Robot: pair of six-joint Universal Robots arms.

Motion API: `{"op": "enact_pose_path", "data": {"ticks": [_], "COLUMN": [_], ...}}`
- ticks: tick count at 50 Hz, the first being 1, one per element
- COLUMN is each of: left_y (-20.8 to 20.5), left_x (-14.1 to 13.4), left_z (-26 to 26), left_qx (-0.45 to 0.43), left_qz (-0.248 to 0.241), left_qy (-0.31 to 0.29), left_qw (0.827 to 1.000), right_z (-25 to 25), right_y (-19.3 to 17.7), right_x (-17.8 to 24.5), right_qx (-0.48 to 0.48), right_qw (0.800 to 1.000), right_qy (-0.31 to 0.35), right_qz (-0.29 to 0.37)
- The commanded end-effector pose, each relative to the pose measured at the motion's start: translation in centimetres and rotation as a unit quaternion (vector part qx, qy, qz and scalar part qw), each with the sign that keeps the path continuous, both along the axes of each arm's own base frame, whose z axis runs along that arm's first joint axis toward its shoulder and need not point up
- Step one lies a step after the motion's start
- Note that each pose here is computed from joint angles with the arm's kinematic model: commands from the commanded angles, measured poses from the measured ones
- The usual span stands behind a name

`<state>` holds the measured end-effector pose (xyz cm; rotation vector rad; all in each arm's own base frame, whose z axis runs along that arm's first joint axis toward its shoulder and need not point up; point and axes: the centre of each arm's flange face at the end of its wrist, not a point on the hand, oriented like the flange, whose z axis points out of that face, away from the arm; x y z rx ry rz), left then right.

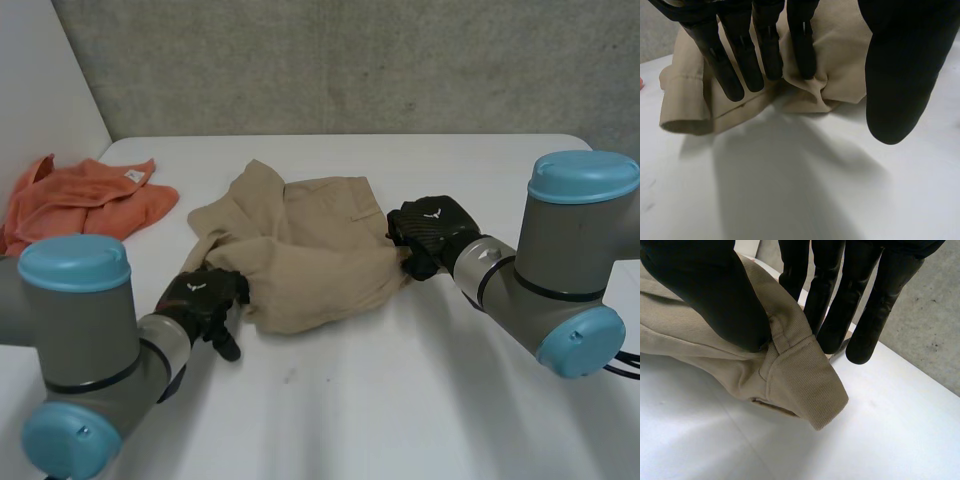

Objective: Fold the laundry.

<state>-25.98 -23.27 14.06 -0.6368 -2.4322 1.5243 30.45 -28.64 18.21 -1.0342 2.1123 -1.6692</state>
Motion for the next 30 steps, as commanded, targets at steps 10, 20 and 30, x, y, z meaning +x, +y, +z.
{"op": "enact_pose_path", "data": {"ticks": [10, 20, 30], "left_y": [-3.5, -5.5, -6.9], "left_x": [-3.0, -4.2, -5.4], "left_z": [-0.2, -1.2, -1.9], "left_qx": [-0.059, -0.072, -0.106], "left_qz": [-0.004, -0.004, -0.009], "left_qy": [0.018, 0.023, 0.043], "left_qw": [0.998, 0.997, 0.993], "right_z": [-0.2, -0.1, -0.1], "right_y": [0.4, 0.6, 0.6], "right_x": [0.0, 0.3, 0.3], "right_qx": [0.005, 0.003, 0.004], "right_qw": [1.000, 1.000, 1.000], "right_qy": [-0.001, -0.002, -0.001], "right_qz": [0.002, 0.006, 0.006]}}
